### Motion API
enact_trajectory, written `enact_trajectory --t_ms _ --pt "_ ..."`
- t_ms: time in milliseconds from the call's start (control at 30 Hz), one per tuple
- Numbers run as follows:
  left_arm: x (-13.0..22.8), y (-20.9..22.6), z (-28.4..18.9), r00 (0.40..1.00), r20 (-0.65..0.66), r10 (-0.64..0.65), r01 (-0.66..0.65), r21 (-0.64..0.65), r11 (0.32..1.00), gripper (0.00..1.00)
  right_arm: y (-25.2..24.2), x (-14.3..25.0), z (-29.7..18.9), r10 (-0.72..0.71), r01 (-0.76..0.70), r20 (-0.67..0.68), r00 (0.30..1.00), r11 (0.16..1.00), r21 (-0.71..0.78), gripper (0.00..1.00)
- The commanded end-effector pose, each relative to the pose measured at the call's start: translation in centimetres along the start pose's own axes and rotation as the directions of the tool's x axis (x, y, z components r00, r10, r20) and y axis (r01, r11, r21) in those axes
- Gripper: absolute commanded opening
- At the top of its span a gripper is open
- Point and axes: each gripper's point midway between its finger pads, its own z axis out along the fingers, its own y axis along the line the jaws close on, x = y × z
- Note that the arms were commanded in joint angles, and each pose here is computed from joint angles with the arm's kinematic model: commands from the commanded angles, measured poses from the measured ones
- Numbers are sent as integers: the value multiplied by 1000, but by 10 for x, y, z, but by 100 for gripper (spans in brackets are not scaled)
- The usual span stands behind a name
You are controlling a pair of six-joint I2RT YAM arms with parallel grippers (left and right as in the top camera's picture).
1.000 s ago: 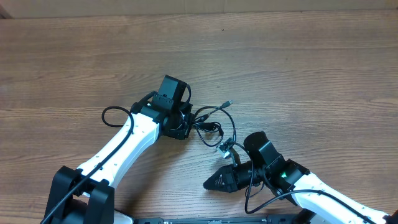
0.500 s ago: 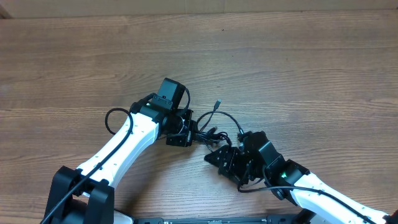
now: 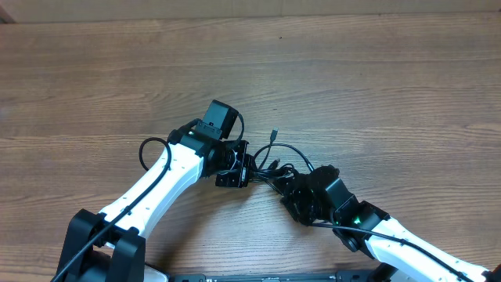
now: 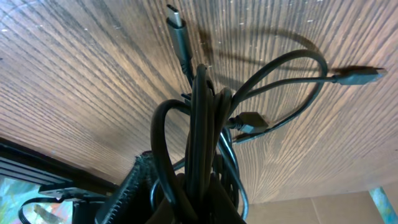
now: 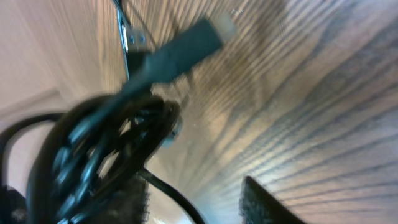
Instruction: Untangle cables
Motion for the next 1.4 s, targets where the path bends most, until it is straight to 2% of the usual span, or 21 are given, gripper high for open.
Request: enact_trajectory --t_ms 0,67,133,300,433,533,600,700,767,900,1033,1200,1367 --pt "10 7 1 999 -32 -4 3 -26 1000 5 4 -9 0 49 -48 53 997 999 -19 29" --pt "11 7 1 999 -33 -2 1 -27 1000 5 3 -7 0 44 -43 42 998 999 -15 14" --pt "11 7 2 999 -33 -1 0 -27 1000 5 1 -4 0 37 -37 23 999 999 -7 4" --pt "10 6 1 1000 -30 -2 1 -25 1000 6 -2 8 0 -143 143 -49 989 990 3 4" --pt "1 2 1 1000 21 -1 1 0 1000 7 -4 25 -2 -346 346 -144 927 938 -27 4" --pt "-6 -11 1 998 69 13 -17 55 998 9 -4 44 -6 -499 490 -236 834 866 -101 4" --pt "-8 -24 -1 995 95 24 -34 112 993 10 -8 61 -11 -604 579 -311 734 795 -179 4" --pt "-12 -51 -7 990 136 45 -75 224 972 10 -15 84 -22 -713 653 -393 580 696 -298 4" --pt "-15 -70 -13 986 157 49 -95 298 950 10 -21 92 -28 -738 665 -429 521 666 -338 4" --pt "-18 -101 -29 979 174 102 -166 404 899 11 -37 90 -29 -713 673 -472 519 681 -289 4" --pt "-29 -117 -43 959 224 172 -257 442 859 9 -48 89 -31 -722 698 -491 487 660 -278 4" --pt "-55 -118 -52 928 320 189 -317 415 853 7 -55 88 -33 -729 713 -503 464 644 -276 4" --pt "-82 -110 -58 921 371 123 -272 383 883 6 -63 82 -31 -713 725 -510 481 651 -225 4"
